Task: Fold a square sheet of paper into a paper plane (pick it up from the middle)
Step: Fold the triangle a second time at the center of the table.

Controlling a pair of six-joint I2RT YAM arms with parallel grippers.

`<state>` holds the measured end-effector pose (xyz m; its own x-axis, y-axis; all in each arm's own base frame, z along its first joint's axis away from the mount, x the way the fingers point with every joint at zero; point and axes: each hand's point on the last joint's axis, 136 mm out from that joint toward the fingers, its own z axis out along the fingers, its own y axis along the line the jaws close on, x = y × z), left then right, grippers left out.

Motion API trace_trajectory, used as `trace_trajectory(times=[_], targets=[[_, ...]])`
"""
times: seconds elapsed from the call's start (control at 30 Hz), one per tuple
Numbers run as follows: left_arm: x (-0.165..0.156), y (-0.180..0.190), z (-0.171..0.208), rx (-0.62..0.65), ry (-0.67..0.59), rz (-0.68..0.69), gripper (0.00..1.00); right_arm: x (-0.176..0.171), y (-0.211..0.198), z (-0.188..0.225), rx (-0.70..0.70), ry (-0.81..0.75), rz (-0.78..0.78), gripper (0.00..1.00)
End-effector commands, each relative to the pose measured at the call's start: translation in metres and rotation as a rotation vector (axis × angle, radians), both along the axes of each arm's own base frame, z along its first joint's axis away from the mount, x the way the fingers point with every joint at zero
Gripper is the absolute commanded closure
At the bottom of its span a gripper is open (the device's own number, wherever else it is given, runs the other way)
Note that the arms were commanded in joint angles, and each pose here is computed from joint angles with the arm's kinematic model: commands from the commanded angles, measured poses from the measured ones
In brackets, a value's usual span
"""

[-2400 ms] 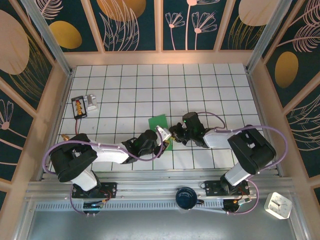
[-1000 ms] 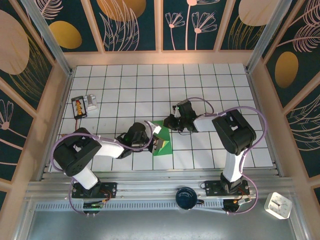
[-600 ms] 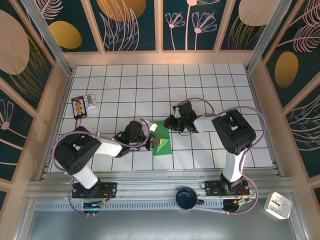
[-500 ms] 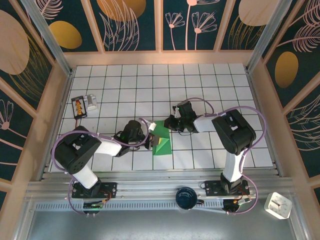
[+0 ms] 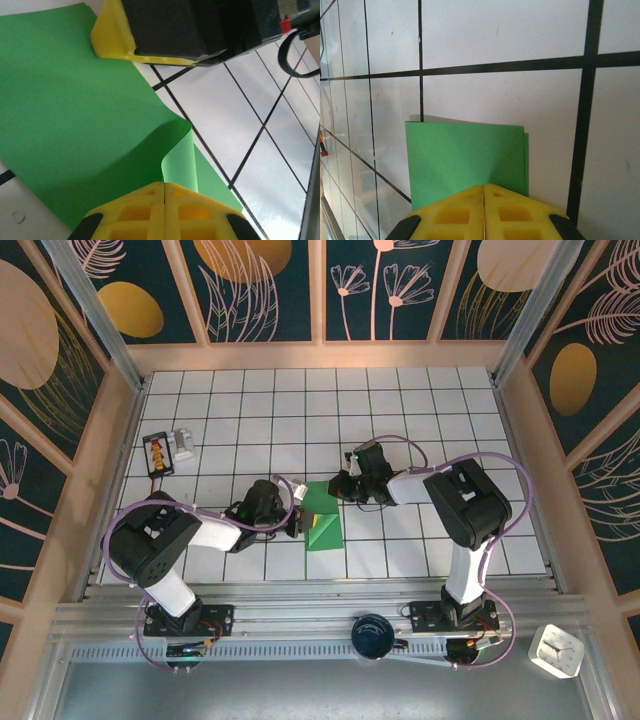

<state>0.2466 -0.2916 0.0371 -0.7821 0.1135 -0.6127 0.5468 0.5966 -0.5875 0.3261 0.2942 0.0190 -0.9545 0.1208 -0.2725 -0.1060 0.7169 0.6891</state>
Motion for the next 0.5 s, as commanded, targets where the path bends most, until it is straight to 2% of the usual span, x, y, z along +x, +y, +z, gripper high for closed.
trace_trajectory(times=[0.0,0.47], targets=[[0.001,0.009,-0.011,0.042,0.003,0.018,1.0,-0.014,-0.018,-0.042,-0.132,0.063,-0.007,0.92],[0.007,0.012,-0.022,0.093,0.012,0.026,1.0,-0.015,-0.016,-0.043,-0.132,0.061,0.0,0.92]])
